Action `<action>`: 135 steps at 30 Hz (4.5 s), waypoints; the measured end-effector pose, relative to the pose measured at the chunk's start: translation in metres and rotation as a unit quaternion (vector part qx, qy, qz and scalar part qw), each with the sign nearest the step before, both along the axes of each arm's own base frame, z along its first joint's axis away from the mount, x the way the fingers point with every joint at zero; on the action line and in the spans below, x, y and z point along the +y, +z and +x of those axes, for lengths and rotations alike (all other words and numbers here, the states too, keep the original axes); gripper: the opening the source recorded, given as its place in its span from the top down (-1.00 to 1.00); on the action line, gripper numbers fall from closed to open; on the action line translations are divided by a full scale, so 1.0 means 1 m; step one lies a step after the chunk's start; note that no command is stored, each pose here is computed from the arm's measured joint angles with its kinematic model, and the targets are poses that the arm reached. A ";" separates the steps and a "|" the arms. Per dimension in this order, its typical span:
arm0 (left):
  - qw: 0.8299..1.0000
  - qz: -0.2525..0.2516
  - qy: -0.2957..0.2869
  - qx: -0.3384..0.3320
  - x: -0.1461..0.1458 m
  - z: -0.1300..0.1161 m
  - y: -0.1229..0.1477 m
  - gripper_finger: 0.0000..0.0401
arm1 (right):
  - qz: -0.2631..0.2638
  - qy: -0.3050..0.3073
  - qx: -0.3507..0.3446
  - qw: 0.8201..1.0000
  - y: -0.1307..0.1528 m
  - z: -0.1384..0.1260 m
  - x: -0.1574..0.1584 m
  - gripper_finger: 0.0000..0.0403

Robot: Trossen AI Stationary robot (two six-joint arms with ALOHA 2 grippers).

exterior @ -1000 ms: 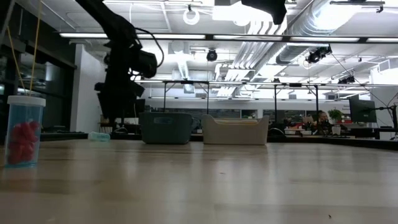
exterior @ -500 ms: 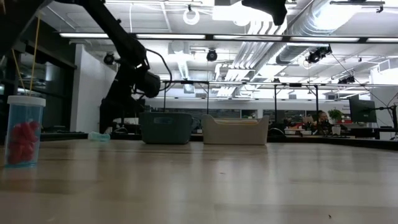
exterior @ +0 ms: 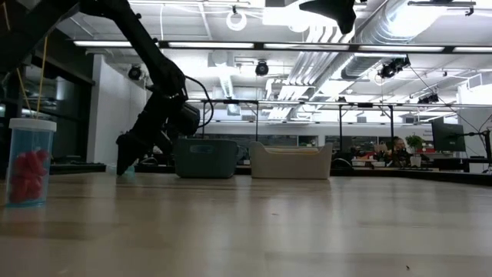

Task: Pick and place medicine bottles into bin by pill shape (circle, oval)

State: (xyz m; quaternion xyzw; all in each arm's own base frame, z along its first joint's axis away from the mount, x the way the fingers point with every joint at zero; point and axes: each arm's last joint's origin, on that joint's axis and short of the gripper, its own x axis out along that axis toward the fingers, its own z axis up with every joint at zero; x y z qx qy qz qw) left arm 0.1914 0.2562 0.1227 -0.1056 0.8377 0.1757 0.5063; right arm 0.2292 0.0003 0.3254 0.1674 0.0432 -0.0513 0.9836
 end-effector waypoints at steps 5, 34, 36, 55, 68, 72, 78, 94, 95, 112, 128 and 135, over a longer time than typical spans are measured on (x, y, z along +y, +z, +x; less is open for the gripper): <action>1.000 -0.004 0.001 -0.001 -0.001 0.000 -0.001 -0.05 | -0.001 -0.002 0.000 1.000 0.000 0.000 0.000 -0.49; 0.961 0.191 0.095 -0.175 -0.007 -0.001 0.122 0.51 | -0.002 -0.003 0.000 1.000 0.000 0.000 0.000 -0.49; 0.938 0.220 0.122 -0.241 -0.009 -0.001 0.146 0.51 | -0.002 -0.002 0.000 1.000 0.000 0.000 0.000 -0.49; 0.641 0.233 0.212 -0.700 -0.063 0.058 0.173 0.51 | 0.001 -0.003 0.000 1.000 0.000 0.000 0.000 -0.49; 0.535 -0.128 0.385 -0.741 -0.094 0.078 0.173 0.51 | -0.240 -0.009 0.164 0.957 0.001 0.047 0.007 -0.49; 0.492 -0.237 0.459 -0.701 -0.102 0.083 0.180 0.51 | -0.375 -0.012 0.241 0.895 0.015 0.066 0.011 -0.49; 0.448 -0.334 0.474 -0.680 -0.115 0.091 0.194 0.51 | -0.491 -0.014 0.270 0.828 0.044 0.084 0.020 -0.49; 0.355 -0.361 0.500 -0.703 -0.122 0.094 0.211 0.51 | -0.630 -0.086 0.220 0.740 0.090 0.095 0.039 -0.49; 0.354 -0.360 0.500 -0.703 -0.122 0.094 0.211 0.51 | -0.629 -0.087 0.222 0.740 0.089 0.095 0.038 -0.49; 0.315 -0.334 0.494 -0.738 -0.123 0.095 0.217 0.51 | -0.603 -0.135 0.250 0.746 0.078 0.109 0.034 -0.35; 0.317 -0.333 0.488 -0.742 -0.125 0.096 0.217 0.51 | -0.578 -0.163 0.246 0.761 0.080 0.108 0.034 0.42; 0.314 -0.327 0.489 -0.745 -0.124 0.096 0.217 0.51 | -0.576 -0.164 0.246 0.762 0.080 0.108 0.033 0.52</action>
